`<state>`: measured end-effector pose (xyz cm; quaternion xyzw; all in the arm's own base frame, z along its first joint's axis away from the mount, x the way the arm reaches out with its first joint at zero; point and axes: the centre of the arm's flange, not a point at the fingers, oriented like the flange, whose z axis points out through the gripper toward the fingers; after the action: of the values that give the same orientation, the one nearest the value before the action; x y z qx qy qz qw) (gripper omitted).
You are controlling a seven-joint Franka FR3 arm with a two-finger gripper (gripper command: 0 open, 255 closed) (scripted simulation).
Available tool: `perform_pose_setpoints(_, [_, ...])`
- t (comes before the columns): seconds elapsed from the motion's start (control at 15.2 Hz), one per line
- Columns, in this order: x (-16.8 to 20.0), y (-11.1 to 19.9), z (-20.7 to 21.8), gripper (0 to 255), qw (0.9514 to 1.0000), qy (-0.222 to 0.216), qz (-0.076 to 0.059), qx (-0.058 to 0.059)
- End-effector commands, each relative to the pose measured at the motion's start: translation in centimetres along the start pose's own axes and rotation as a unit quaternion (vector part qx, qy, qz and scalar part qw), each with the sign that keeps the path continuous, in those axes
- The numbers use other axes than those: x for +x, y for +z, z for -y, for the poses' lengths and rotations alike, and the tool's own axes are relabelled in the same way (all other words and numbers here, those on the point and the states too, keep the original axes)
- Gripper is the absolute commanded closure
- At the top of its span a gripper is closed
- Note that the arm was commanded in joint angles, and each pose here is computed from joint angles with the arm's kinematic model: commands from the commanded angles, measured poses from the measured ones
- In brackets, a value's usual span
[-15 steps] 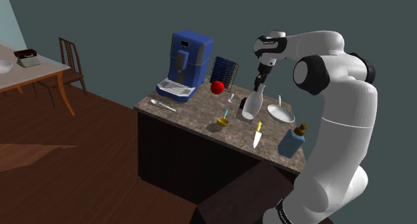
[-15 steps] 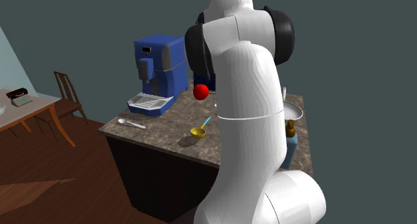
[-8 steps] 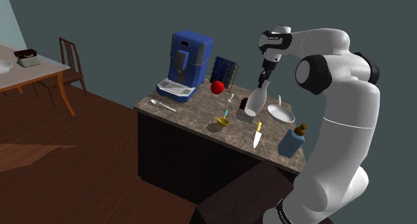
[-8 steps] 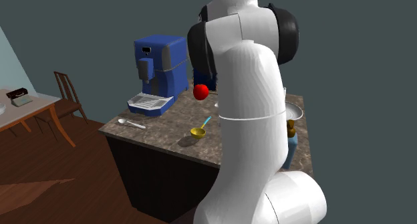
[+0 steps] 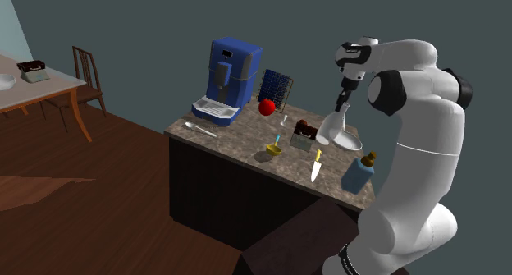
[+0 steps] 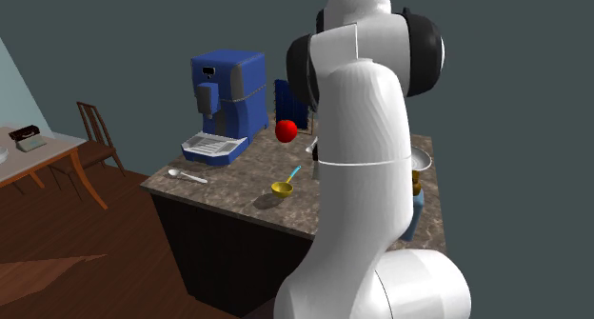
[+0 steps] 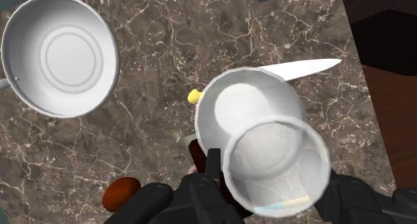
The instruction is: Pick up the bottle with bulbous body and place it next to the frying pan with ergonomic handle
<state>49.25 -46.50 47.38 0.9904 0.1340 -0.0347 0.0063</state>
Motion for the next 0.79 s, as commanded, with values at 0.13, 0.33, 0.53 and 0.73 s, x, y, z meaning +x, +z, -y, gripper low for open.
perform_pose_setpoints(0.13, [-4.2, 0.2, -3.2, 255, 1.0, -0.001, 0.0, 0.0])
perform_pose_setpoints(0.33, [-7.3, 0.5, -5.6, 255, 1.0, -0.001, 0.0, 0.0])
perform_pose_setpoints(0.53, [-10.4, 0.7, -8.1, 255, 1.0, -0.001, 0.0, 0.0])
perform_pose_setpoints(0.73, [-13.6, 0.9, -10.6, 255, 1.0, -0.001, 0.0, 0.0])
